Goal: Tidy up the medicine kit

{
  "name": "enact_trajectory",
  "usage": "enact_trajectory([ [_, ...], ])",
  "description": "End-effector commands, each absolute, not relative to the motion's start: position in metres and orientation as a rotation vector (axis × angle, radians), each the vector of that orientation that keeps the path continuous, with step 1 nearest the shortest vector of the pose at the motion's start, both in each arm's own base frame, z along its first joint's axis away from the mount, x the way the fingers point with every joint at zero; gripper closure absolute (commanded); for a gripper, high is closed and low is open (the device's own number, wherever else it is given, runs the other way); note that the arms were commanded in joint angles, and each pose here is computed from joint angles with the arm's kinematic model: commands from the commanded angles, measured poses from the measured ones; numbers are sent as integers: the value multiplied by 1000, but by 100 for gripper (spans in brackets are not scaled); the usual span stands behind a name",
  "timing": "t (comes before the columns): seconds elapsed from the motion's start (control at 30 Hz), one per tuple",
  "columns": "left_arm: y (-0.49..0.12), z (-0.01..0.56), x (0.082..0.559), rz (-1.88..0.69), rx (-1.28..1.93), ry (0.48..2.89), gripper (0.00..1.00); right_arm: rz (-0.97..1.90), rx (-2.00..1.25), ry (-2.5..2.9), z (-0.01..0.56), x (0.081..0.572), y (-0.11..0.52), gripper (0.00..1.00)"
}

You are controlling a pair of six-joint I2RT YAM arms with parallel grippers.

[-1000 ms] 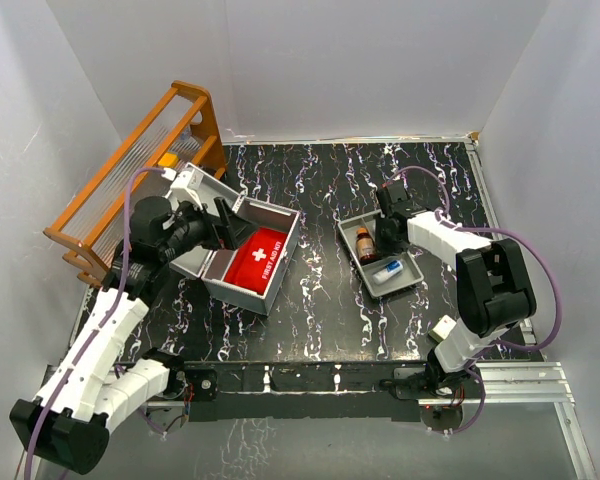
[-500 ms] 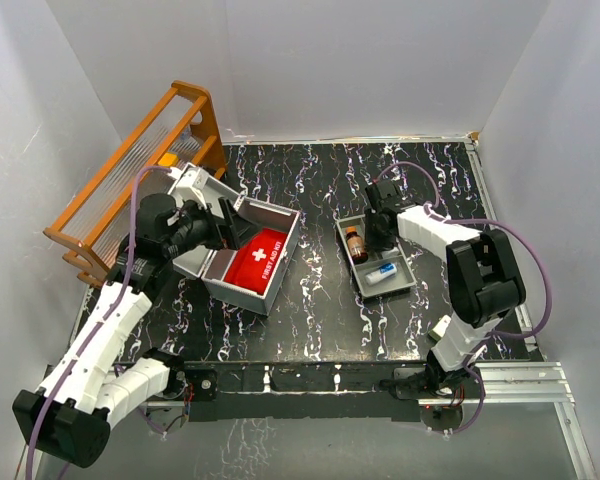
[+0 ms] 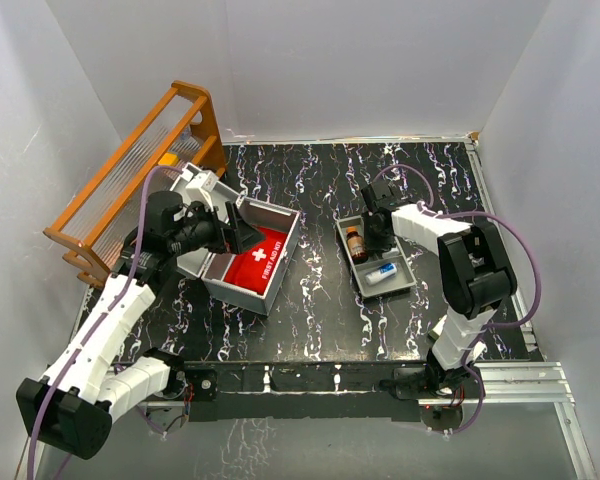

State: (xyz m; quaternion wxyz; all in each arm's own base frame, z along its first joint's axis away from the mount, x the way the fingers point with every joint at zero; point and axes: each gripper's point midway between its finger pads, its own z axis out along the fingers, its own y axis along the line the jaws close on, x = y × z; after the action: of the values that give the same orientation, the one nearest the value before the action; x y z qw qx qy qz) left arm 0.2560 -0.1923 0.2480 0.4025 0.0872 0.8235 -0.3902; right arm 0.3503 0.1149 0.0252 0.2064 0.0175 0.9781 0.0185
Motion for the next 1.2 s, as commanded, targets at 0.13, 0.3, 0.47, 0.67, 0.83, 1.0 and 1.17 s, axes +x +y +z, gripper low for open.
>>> enact_trajectory([
  [0.13,-199,254,249,-1015,317,2087,12,9,75,2663,36,365,114,96],
  [0.3,-208,238,245,-993,371,2147,15,37,123,2569,58,372,114,100],
  [0.47,-215,214,249,-862,377,2206,15,73,155,2531,73,368,114,100],
  [0.67,-230,181,253,-804,389,2288,14,136,172,2537,78,353,118,100],
  [0.83,-244,158,256,-837,395,2393,14,179,180,2544,77,345,121,100],
  [1.0,-270,159,254,-986,450,2373,17,201,198,2538,79,341,122,100],
  [1.17,-289,160,255,-1069,474,2355,20,207,211,2525,84,341,122,100],
])
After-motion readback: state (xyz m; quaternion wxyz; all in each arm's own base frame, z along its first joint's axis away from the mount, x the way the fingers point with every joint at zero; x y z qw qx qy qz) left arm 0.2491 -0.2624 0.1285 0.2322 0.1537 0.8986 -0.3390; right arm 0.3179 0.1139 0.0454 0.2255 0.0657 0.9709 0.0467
